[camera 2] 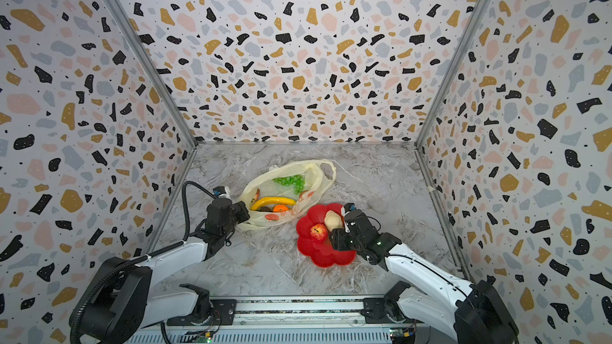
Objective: Take fruits out of the plastic bag
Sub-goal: Place the fruit on the plate.
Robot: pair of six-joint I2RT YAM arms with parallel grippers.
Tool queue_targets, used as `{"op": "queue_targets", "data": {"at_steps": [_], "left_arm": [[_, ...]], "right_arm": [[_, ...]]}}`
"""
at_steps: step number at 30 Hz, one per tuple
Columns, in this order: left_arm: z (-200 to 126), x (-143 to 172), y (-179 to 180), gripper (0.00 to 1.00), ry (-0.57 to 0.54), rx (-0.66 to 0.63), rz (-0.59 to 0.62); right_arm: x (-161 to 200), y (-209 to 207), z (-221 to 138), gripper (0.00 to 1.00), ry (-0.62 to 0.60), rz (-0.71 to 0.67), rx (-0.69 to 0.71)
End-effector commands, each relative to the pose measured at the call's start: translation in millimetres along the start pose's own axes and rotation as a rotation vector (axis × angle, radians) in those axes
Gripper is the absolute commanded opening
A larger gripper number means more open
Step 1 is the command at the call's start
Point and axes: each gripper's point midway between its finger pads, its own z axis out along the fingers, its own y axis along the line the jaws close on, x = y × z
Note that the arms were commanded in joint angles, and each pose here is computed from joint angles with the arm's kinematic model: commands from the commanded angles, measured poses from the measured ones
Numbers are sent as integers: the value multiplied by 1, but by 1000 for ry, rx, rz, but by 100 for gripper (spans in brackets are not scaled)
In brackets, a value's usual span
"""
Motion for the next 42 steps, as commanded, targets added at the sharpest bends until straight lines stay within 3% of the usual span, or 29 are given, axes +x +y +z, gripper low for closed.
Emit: {"op": "queue_targets", "data": {"at_steps": [1,34,42], "left_arm": [[-1,-12,-2,6,-42,-2,14],[-2,-13,-2,6,-44,-6,14],[-2,-14,-1,6,-46,-8,14]], "right_arm": [[3,-8,3,64,5,12,35],[-4,-27,33,64,-4,-58,210],[-8,-30,34,68,-14,-72,246]]}}
